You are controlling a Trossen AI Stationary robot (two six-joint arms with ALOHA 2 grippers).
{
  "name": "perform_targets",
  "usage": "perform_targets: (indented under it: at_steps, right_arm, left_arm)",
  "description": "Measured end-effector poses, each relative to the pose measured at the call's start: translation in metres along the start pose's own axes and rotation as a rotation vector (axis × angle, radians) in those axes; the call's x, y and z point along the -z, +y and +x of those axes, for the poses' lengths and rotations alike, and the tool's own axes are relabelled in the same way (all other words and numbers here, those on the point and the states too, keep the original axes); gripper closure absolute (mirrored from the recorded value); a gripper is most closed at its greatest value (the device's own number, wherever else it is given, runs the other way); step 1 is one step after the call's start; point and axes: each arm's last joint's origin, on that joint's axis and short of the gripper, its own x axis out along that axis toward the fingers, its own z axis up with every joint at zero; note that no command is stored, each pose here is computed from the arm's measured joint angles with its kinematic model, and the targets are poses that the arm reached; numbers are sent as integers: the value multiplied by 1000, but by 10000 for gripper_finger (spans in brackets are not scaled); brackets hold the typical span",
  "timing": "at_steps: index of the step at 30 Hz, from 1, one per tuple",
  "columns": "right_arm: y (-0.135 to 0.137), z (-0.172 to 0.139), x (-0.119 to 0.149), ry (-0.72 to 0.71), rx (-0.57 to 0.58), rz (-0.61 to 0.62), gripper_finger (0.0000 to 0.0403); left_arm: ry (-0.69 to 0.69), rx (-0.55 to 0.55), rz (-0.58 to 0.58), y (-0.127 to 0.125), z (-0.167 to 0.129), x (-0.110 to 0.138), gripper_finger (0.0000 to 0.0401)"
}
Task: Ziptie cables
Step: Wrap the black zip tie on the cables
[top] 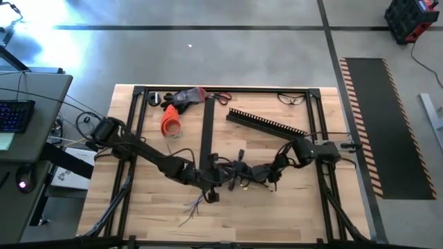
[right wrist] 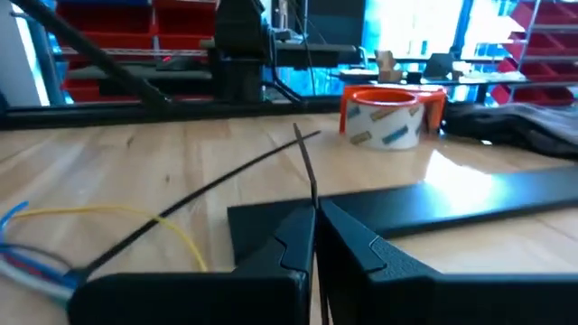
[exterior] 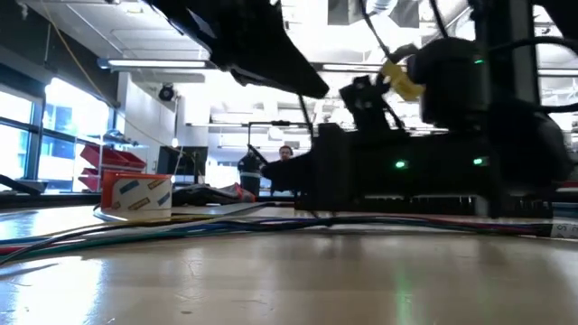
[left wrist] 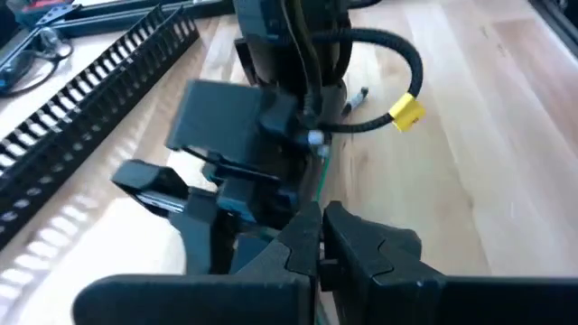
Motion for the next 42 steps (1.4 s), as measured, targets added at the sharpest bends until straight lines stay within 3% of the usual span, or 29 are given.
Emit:
perform_targets:
  at_steps: [9,17,24,30,34,42]
  right_arm:
    - [-17,24,-7,-42,11,-20,403]
    - [-27,-7,11,58,114,36,403]
    - [-20,-26,17,85,159,76,403]
    - [-14,-42,20,92,232,88,403]
    - [-13,-46,21,97,236,86,403]
    - [-12,-44,21,98,204,107,403]
  left_arm:
    - [4,11,8,1,-6,-3,401]
    - [-1,15,-22,-3,-2,0,401]
    - [-76,33,-39,-13,23,9,401]
    - [-179,125,-104,-13,44,28,401]
    - [-246,151,-164,-8,46,43,401]
    - [-230,203,-201,-4,45,50,401]
